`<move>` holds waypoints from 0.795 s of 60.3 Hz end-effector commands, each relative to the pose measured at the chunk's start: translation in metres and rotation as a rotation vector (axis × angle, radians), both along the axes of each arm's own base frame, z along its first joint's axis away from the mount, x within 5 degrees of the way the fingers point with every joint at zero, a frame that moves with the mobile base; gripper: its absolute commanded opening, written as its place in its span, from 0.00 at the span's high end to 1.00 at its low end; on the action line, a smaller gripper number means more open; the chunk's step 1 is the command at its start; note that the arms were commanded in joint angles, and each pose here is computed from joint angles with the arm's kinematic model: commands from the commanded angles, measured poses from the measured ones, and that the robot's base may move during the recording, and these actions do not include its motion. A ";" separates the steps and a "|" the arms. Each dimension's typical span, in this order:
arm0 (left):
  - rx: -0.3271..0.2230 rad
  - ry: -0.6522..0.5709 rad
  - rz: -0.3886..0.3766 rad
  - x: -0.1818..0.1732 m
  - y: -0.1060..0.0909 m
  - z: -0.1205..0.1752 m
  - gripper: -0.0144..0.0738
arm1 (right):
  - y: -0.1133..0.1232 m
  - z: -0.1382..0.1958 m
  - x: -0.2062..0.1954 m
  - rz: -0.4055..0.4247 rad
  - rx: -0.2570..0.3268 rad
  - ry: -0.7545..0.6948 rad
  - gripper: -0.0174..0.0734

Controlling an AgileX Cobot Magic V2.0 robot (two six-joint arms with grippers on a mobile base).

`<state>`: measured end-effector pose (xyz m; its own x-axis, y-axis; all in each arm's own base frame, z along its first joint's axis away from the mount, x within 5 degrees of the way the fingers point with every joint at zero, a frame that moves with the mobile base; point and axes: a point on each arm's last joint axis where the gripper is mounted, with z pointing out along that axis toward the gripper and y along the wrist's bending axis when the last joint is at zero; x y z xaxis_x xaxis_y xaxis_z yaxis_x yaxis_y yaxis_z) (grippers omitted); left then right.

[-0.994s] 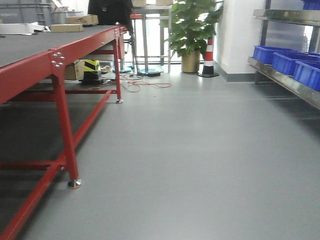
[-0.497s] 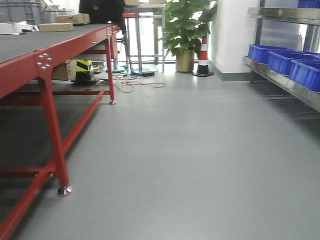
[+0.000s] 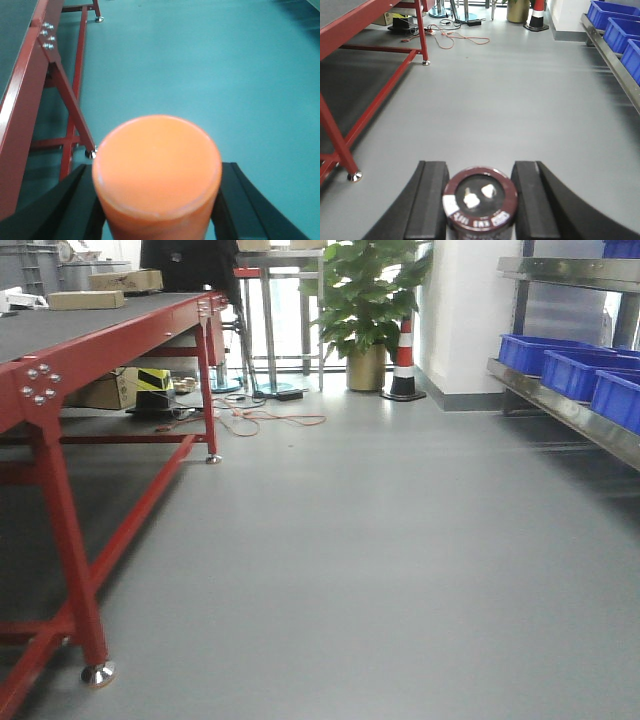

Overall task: Place cylindrical capacitor in blue bin on shelf
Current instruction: 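Drive the base along the red table while holding both objects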

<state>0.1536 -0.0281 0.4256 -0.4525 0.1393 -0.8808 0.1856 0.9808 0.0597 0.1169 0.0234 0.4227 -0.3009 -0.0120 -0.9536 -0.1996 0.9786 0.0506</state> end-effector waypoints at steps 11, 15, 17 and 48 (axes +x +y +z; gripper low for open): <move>-0.011 -0.030 -0.011 -0.001 -0.002 0.004 0.96 | 0.000 0.004 0.000 0.001 0.001 -0.029 0.88; -0.011 -0.030 -0.011 -0.001 -0.002 0.004 0.96 | 0.000 0.004 0.000 0.001 0.001 -0.029 0.88; -0.011 -0.030 -0.011 -0.001 -0.002 0.004 0.96 | 0.000 0.004 0.000 0.001 0.001 -0.029 0.88; -0.011 -0.030 -0.011 -0.001 -0.002 0.004 0.96 | 0.000 0.004 0.000 0.001 0.001 -0.029 0.88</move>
